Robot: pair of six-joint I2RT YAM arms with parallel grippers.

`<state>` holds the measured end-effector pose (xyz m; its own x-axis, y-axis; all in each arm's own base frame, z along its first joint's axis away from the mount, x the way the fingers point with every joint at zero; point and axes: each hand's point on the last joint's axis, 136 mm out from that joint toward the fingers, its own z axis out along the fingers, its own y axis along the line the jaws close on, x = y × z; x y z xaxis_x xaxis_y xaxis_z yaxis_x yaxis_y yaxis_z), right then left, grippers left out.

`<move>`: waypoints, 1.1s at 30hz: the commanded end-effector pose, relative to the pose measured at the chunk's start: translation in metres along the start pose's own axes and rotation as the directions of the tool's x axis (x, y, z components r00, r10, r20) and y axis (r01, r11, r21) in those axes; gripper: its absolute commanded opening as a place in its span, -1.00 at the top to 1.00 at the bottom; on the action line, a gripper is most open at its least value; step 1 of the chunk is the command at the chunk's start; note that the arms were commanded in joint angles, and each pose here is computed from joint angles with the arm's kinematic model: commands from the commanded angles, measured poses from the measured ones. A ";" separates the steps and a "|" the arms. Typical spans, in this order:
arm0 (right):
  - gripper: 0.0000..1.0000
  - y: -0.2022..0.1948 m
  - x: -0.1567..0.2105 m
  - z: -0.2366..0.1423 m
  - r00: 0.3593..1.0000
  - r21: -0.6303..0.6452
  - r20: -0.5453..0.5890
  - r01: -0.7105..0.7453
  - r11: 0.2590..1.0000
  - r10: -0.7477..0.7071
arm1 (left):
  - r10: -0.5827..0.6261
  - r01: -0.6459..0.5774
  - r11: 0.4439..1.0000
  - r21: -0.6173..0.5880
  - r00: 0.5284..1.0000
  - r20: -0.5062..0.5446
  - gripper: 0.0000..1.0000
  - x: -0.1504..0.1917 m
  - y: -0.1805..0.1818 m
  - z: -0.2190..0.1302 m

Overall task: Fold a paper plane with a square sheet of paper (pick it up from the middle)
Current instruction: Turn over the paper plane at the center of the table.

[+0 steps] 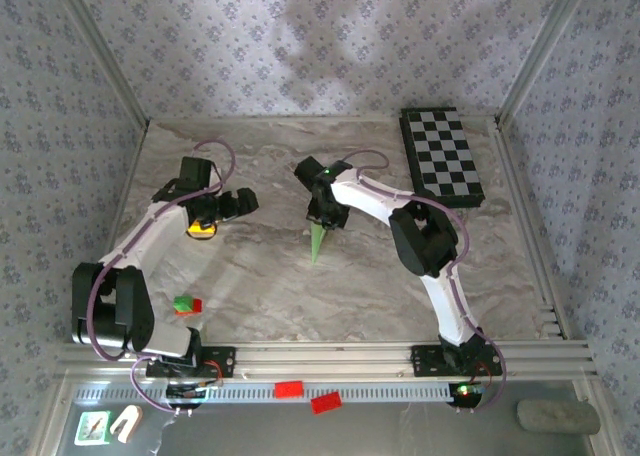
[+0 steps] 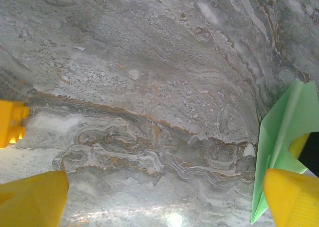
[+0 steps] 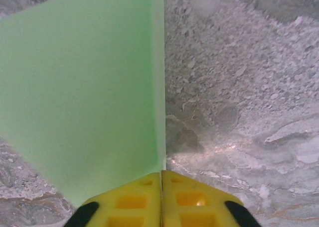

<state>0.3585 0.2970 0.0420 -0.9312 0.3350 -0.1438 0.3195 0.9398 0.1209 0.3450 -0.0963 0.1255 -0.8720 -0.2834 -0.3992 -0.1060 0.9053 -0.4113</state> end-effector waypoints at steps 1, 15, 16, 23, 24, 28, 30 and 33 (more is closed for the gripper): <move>0.97 0.005 -0.011 -0.033 0.997 -0.027 0.074 0.033 0.999 -0.031 | -0.024 0.024 1.000 0.002 1.000 0.004 -0.99 -0.001 0.002 -0.004; 1.00 0.108 0.013 -0.095 0.849 -0.511 0.249 0.524 0.681 -0.466 | -0.183 0.168 0.980 0.108 0.972 0.151 -0.99 -0.021 0.005 -0.031; 1.00 0.111 0.016 -0.092 0.849 -0.554 0.243 0.518 0.651 -0.469 | -0.192 0.174 0.977 0.124 0.970 0.147 -0.99 -0.021 0.002 -0.031; 1.00 0.110 0.026 -0.068 0.871 -0.683 0.192 0.449 0.576 -0.451 | -0.266 0.237 0.932 0.274 0.962 0.070 -0.83 -0.015 -0.022 -0.019; 1.00 0.108 0.026 -0.063 0.878 -0.693 0.181 0.433 0.576 -0.443 | -0.268 0.243 0.930 0.275 0.962 0.058 -0.82 -0.013 -0.024 -0.016; 1.00 0.097 0.023 -0.045 0.901 -0.719 0.147 0.381 0.581 -0.409 | -0.243 0.234 0.936 0.264 0.970 0.001 -0.74 0.005 -0.039 -0.003; 0.99 0.090 0.021 -0.037 0.910 -0.725 0.134 0.360 0.587 -0.393 | -0.236 0.236 0.938 0.255 0.971 -0.033 -0.69 0.016 -0.046 0.006; 0.96 0.080 0.017 -0.025 0.922 -0.730 0.113 0.330 0.599 -0.369 | -0.227 0.240 0.940 0.244 0.971 -0.080 -0.61 0.031 -0.059 0.021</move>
<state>0.3600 0.3762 0.0799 -0.9520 -0.0516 -0.3018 -0.2588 0.6622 0.7032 0.3370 -0.1499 0.1295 -0.8483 -0.4557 -0.2697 -0.1748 0.7217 -0.6697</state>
